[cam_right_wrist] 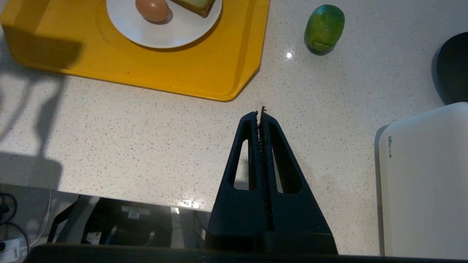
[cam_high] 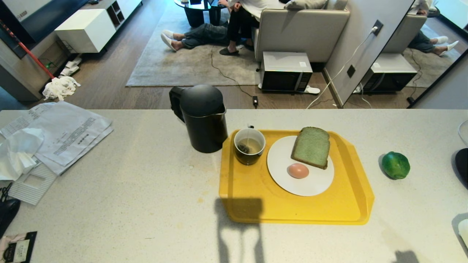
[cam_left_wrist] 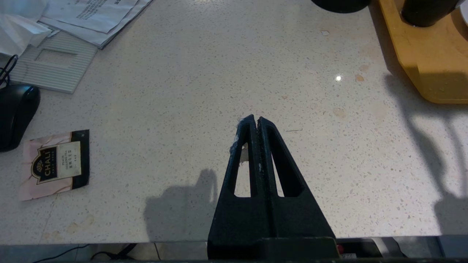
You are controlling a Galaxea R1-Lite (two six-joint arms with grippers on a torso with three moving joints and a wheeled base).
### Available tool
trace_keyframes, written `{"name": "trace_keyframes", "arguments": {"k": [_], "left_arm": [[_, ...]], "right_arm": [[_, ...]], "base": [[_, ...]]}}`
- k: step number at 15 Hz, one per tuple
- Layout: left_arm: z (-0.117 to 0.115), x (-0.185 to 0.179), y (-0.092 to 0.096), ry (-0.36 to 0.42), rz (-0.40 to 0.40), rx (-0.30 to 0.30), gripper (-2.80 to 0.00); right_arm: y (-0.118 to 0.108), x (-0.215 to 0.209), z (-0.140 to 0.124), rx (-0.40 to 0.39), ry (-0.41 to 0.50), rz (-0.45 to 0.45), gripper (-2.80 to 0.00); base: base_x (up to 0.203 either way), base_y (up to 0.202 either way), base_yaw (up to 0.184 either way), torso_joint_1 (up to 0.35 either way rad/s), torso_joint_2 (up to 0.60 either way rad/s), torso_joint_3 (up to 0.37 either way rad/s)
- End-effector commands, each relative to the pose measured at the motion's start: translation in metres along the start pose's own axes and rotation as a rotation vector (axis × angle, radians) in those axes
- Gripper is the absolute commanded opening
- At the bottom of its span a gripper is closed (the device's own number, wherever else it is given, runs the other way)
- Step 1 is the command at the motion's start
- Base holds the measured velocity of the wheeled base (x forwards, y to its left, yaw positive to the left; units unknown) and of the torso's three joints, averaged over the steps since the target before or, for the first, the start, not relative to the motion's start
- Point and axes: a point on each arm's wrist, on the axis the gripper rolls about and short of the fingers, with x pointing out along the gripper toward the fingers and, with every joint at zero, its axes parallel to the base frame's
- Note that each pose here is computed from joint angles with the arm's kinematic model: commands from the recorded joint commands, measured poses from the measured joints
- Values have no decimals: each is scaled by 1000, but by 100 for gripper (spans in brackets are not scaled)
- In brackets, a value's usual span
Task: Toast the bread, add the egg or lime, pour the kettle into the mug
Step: Pick up the kettle
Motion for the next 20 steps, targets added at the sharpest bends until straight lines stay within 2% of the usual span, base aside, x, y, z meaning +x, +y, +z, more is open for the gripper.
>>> {"name": "trace_keyframes", "arguments": {"k": [1,4,10,12,14,19,20], "left_arm": [[0,0,0,1,0,0,-280],[0,0,0,1,0,0,-280],[0,0,0,1,0,1,-280],[0,0,0,1,0,2,-280],[0,0,0,1,0,0,-280],[0,0,0,2,0,0,-280],[0,0,0,1,0,0,-280]], "right_arm": [[2,-8,-15,-24,-62,6,-280],[3,-16,-15,-60,-199,10,-280],[2,2,-20,-99,-457,-20,-280],[3,5,-25,-101,-446,-21,-280],[3,12,-37,-98,-391,-16,-280],[4,19,-61,-85,-155,-3,-280],[5,19,-62,-79,-141,-2,-280]], "base": [[0,0,0,0,0,0],[0,0,0,0,0,0],[0,0,0,0,0,0],[0,0,0,0,0,0],[0,0,0,0,0,0],[0,0,0,0,0,0],[0,0,0,0,0,0]]}}
